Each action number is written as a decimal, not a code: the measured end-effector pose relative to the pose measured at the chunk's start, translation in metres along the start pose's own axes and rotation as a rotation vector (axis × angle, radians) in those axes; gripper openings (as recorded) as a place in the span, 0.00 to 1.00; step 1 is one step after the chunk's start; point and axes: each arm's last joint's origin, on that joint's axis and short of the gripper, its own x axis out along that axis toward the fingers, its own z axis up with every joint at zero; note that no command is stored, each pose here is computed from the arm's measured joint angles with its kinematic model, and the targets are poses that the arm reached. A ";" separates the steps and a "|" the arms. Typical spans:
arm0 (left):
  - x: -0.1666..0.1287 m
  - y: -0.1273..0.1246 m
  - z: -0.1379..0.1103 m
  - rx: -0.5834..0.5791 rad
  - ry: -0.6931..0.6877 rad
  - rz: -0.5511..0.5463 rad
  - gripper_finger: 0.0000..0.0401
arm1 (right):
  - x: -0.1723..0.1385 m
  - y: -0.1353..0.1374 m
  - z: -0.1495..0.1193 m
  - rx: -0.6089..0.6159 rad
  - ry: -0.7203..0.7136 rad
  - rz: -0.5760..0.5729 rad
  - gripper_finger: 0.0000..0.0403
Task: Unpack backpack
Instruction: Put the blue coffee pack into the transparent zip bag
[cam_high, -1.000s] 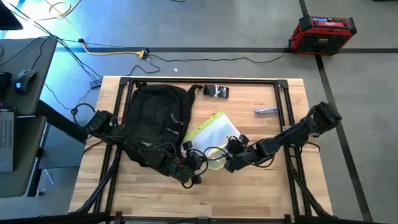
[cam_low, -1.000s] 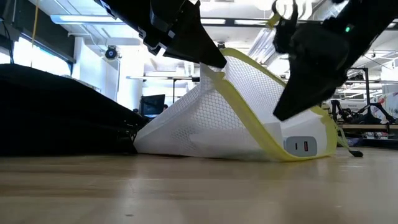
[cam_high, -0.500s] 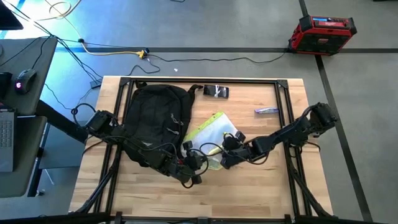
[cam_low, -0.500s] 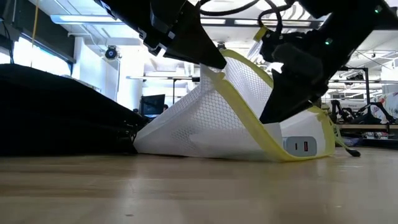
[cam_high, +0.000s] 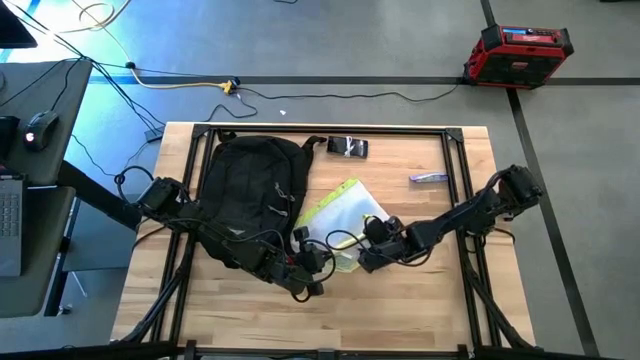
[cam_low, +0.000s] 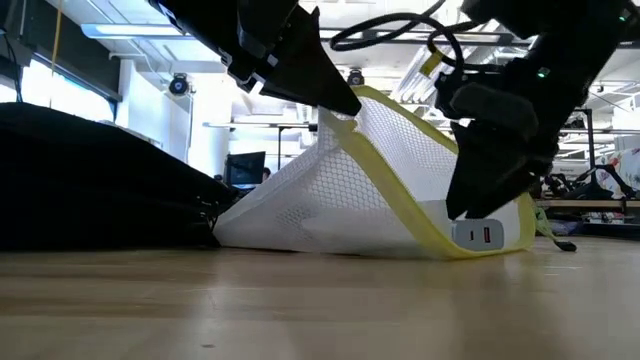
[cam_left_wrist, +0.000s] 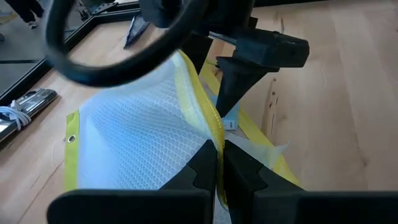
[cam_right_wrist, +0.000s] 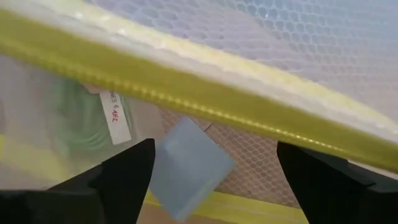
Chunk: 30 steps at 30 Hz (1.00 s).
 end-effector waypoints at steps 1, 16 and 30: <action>0.000 0.000 0.000 0.000 0.000 0.000 0.00 | 0.000 0.000 -0.001 0.012 -0.010 0.002 0.81; 0.000 0.000 0.000 -0.002 -0.001 0.001 0.00 | 0.027 0.005 -0.004 0.085 0.097 -0.086 0.78; 0.000 0.000 0.000 0.001 0.002 0.000 0.00 | 0.013 0.017 0.002 -0.028 0.147 -0.130 0.59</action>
